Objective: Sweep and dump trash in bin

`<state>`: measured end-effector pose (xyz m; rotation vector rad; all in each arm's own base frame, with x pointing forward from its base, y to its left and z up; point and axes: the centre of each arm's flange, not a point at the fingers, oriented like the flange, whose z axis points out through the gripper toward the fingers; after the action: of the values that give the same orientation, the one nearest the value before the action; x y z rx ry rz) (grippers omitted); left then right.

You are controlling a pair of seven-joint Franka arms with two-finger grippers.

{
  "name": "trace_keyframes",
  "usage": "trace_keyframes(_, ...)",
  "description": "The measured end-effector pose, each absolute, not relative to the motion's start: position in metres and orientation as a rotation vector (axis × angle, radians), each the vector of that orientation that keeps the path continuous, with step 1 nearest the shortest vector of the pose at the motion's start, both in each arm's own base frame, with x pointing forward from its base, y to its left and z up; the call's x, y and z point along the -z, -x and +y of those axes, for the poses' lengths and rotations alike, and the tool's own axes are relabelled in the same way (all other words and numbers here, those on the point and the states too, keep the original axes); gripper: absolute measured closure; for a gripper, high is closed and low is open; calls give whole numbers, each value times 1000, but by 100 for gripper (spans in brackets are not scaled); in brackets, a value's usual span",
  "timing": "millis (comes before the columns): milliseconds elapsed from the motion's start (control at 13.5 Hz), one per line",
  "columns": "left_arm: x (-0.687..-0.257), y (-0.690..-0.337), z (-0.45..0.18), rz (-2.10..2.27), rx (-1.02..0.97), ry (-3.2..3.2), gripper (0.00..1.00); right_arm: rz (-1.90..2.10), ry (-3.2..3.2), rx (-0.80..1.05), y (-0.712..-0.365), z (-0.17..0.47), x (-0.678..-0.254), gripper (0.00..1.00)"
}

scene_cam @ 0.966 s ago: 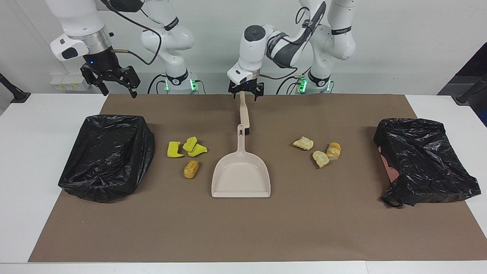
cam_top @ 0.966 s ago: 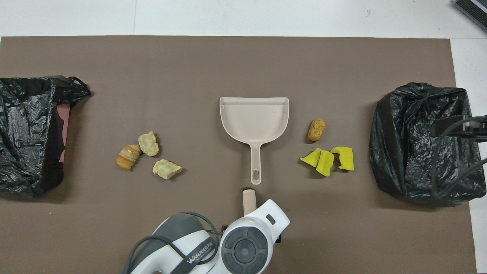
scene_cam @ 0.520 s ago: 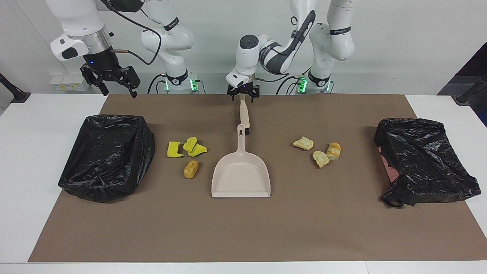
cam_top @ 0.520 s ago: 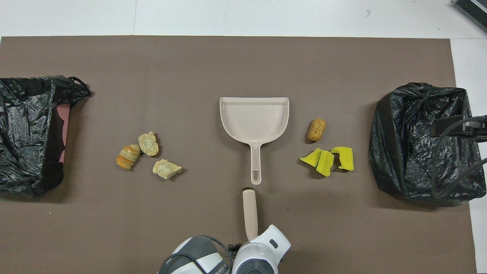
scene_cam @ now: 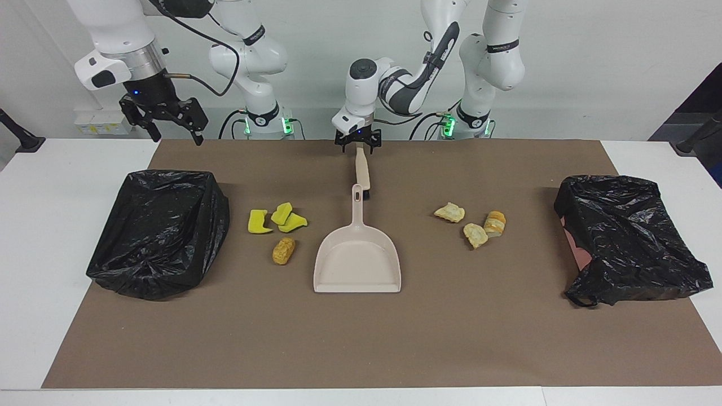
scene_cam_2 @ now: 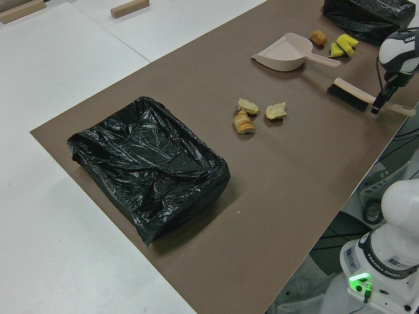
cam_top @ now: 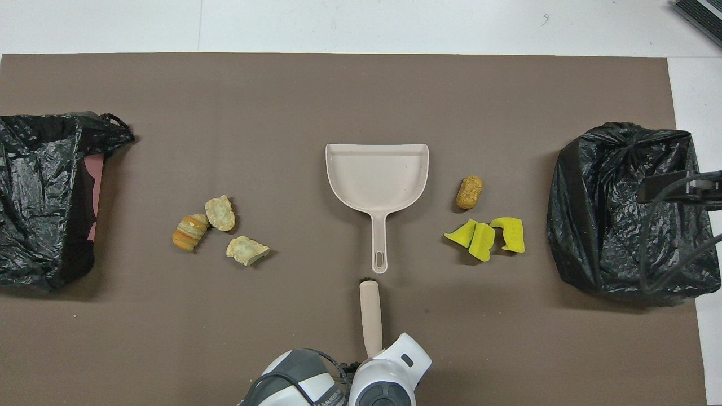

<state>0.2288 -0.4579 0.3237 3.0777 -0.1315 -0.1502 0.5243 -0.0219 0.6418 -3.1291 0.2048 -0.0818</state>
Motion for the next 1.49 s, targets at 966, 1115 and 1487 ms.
trace_keyframes(966, -338, -243, -440, 5, 263, -3081, 75, 205, 3129, 82, -524, -22, -642, 0)
trace_keyframes(1115, -351, -260, -427, 60, 306, -3096, 75, 205, 3129, 82, -524, -22, -642, 0)
trace_keyframes(1487, -385, -322, -370, 300, 410, -3118, 75, 197, 3131, 34, -521, -20, -640, 0)
